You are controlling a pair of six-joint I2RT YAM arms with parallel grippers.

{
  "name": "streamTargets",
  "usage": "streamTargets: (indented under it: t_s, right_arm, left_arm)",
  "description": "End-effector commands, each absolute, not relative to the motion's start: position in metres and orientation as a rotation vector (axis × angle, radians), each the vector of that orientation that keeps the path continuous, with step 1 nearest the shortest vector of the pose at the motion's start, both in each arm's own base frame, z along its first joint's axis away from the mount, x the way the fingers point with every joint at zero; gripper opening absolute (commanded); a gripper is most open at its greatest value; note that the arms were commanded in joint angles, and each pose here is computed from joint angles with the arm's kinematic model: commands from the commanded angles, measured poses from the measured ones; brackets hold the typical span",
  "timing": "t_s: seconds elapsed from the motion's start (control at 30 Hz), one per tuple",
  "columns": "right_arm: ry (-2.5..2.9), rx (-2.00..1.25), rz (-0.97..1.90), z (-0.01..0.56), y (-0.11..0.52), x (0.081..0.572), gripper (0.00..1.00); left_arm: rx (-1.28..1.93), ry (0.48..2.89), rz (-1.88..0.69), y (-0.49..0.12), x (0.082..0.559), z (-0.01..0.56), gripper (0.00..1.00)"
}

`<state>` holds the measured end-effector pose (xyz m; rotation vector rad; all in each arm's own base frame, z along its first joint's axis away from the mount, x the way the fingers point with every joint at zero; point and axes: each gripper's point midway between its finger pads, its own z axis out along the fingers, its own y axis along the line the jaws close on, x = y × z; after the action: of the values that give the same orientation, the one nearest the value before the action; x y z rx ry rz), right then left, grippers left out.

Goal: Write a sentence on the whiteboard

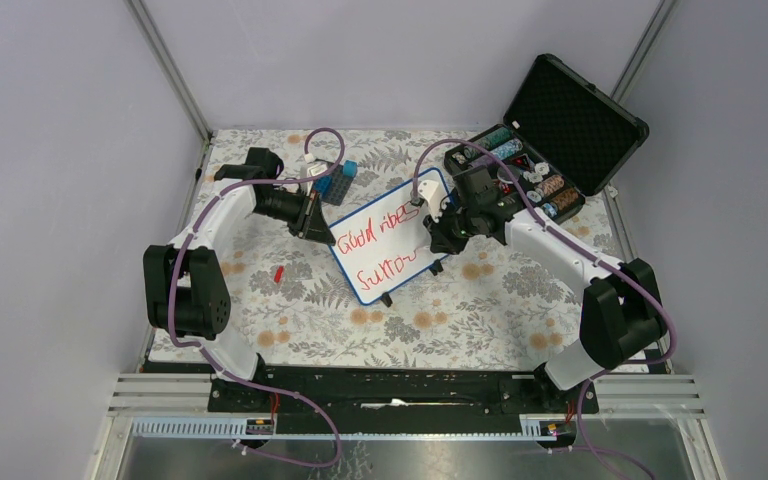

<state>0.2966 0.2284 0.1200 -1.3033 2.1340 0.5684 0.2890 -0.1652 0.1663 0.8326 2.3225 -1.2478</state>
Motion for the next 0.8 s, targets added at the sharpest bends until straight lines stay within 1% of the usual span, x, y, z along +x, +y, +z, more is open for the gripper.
streamTargets:
  t_s: [0.0, 0.5, 0.63, 0.77]
  right_arm:
    - [2.066, -1.279, 0.531, 0.139, 0.234, 0.317, 0.0]
    - [2.136, -1.32, 0.491, 0.109, 0.216, 0.298, 0.0]
    - [2.126, -1.315, 0.478, 0.113, 0.214, 0.299, 0.0]
    - [2.095, -1.299, 0.503, 0.131, 0.216, 0.3, 0.0]
  left_arm:
    - [0.89, 2.334, -1.211, -0.17, 0.289, 0.157, 0.0]
    - [0.893, 2.335, -1.212, -0.169, 0.288, 0.156, 0.0]
    - [0.892, 2.335, -1.212, -0.169, 0.288, 0.156, 0.0]
    - [0.891, 2.335, -1.213, -0.17, 0.288, 0.157, 0.0]
